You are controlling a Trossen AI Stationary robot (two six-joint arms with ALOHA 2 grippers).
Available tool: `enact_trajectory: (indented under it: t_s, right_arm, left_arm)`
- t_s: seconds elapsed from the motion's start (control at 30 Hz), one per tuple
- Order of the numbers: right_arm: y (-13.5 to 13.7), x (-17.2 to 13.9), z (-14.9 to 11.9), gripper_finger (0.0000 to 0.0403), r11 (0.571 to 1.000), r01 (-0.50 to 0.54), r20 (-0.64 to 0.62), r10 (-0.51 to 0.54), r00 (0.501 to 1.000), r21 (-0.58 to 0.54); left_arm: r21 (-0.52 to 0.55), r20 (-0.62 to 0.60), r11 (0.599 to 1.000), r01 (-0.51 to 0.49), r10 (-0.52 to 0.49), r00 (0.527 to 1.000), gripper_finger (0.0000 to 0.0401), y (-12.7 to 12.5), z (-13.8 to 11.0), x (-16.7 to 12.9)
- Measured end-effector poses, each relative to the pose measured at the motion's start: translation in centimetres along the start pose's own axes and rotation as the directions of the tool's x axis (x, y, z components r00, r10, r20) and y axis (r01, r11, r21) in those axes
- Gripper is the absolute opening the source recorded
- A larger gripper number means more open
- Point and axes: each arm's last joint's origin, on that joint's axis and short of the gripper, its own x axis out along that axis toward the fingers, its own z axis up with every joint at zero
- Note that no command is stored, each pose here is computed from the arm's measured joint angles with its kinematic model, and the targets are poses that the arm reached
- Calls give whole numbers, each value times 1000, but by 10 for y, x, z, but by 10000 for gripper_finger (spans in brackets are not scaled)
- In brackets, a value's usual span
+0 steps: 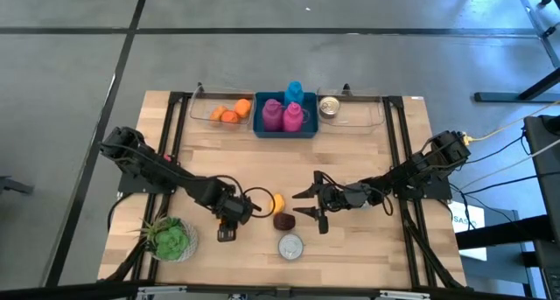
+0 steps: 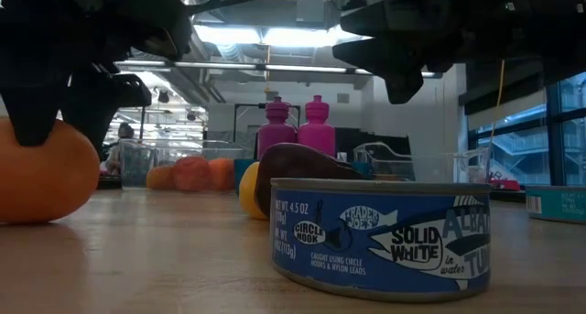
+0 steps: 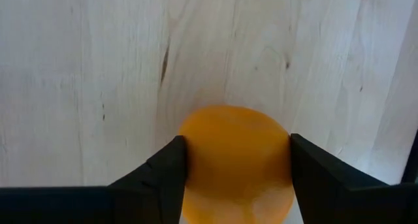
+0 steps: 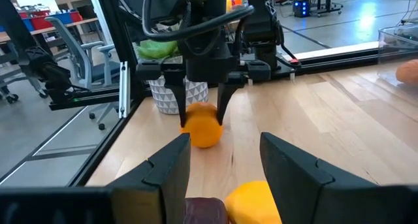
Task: Pick & Place Food Item
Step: Put the orange into the left transparent bin
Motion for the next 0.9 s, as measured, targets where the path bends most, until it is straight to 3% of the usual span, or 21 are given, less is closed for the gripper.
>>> enact_trajectory:
  t_s: [0.17,0.43,0.9]
  right_arm:
    - [0,0,0,183,1000,0,-1,0,1000,2]
    - [0,0,0,183,1000,0,-2,0,1000,2]
    - [0,0,0,183,1000,0,-2,0,1000,2]
  left_arm:
    - [-10,78,999,48,-47,996,198,3,2,-20]
    - [-35,164,999,18,-12,986,193,12,-4,-45]
    - [-20,206,1000,-1,5,979,194,17,-2,-53]
